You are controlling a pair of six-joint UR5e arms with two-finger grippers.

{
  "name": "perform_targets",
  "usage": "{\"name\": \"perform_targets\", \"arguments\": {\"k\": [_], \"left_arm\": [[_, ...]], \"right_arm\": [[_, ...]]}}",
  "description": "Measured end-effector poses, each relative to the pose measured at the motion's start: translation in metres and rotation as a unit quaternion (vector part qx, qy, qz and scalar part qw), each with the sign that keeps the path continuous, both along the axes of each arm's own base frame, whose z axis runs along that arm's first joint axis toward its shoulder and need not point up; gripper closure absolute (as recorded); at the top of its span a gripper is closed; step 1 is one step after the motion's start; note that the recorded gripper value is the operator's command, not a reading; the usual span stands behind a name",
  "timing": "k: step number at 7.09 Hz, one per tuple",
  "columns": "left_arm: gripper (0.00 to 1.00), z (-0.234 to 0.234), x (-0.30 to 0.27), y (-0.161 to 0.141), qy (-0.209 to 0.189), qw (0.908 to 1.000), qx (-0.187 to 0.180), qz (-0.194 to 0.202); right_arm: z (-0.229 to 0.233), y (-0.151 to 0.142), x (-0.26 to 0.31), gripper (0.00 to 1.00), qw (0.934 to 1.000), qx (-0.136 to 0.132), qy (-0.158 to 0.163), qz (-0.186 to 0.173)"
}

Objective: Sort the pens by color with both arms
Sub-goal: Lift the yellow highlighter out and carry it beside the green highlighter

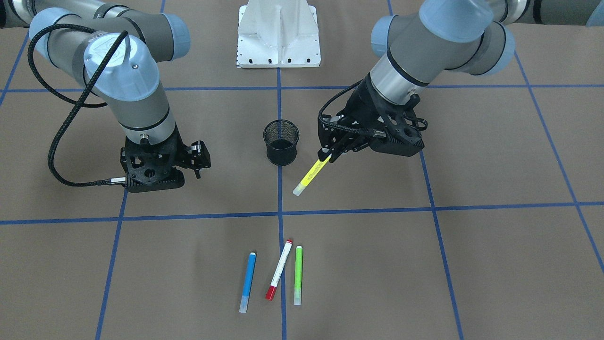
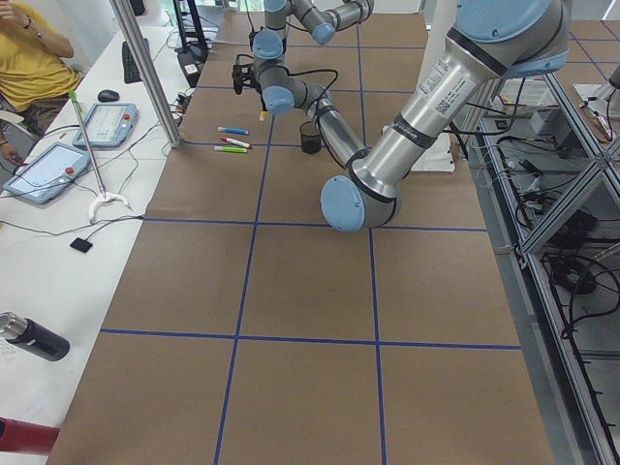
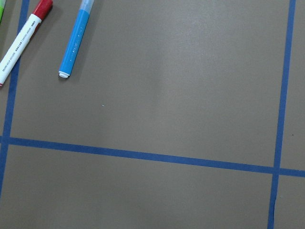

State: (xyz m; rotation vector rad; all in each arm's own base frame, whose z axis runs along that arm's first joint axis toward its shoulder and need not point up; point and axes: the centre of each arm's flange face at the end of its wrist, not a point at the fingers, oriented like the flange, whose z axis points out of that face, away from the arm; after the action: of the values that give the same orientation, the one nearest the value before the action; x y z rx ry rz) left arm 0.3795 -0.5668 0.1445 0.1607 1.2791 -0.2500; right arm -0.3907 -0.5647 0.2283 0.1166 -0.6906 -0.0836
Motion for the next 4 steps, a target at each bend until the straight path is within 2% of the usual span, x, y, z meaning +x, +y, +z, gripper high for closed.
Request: {"name": "perform_targets", "arguments": {"k": [2,4], "left_arm": [[1.0,0.033,0.014,-0.038,-0.002,0.9957,0.024,-0.089],[1.0,0.069,0.042,-0.066,-0.02,0.983,0.05,-0.176]], "right_arm": [[-0.001,0.0,0.0,0.01,1.0,0.001,-0.001,0.0],[-0.002,0.0,0.0,0.01,1.0,0.001,-0.001,0.0]]}}
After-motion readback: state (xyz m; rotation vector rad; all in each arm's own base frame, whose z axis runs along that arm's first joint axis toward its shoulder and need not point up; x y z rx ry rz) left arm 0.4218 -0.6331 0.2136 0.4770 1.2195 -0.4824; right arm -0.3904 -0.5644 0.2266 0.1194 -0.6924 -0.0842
